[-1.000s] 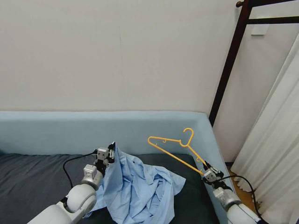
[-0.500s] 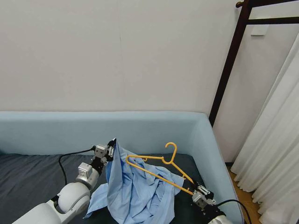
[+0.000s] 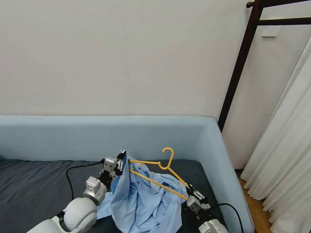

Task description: Pick up the clothes from the sofa and hang them on the clothes hanger.

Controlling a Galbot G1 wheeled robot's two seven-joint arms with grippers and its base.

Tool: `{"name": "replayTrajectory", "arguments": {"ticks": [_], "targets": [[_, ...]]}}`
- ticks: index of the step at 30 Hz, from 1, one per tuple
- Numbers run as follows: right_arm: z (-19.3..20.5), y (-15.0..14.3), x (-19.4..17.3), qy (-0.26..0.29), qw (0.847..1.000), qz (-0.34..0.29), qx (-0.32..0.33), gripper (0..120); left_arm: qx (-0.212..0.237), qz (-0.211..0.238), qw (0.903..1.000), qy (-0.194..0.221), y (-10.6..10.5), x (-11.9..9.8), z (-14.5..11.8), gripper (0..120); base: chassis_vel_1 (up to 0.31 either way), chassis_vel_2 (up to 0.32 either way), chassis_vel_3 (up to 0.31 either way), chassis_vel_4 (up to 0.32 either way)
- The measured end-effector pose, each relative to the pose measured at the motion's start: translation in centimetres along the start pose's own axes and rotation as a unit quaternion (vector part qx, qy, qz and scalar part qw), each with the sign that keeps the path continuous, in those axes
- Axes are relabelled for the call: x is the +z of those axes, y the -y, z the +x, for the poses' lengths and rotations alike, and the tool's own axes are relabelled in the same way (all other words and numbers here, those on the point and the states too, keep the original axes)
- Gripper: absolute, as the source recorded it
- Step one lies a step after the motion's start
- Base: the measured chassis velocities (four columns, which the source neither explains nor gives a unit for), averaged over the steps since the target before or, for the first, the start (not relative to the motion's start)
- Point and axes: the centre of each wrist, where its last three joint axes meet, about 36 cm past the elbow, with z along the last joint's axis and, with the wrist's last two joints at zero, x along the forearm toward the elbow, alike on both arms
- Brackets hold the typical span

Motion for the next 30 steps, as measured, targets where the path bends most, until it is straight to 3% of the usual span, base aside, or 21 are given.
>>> {"name": "replayTrajectory", "arguments": {"ticks": [6,18,30], "targets": [[-1.1,-0.7,-1.1,0.034,0.999,0.007,-0.028,5,-0.002,-0.002,1.0000,-0.007,-0.1,0.4,-0.7,0,0.000,0.000,0.000,0.000],[-4.7,-1.8,-1.1,0.003,0.999,0.025,-0.048,5,0.027,0.008,0.9995,0.015,1.2,-1.4,-0.2,0,0.000,0.000,0.000,0.000],[-7.0,0.1,-1.1,0.020,0.994,0.099,-0.049,5,0.036,0.012,0.9992,0.010,2.6,-0.1,0.1,0,0.000,0.000,0.000,0.000]]}}
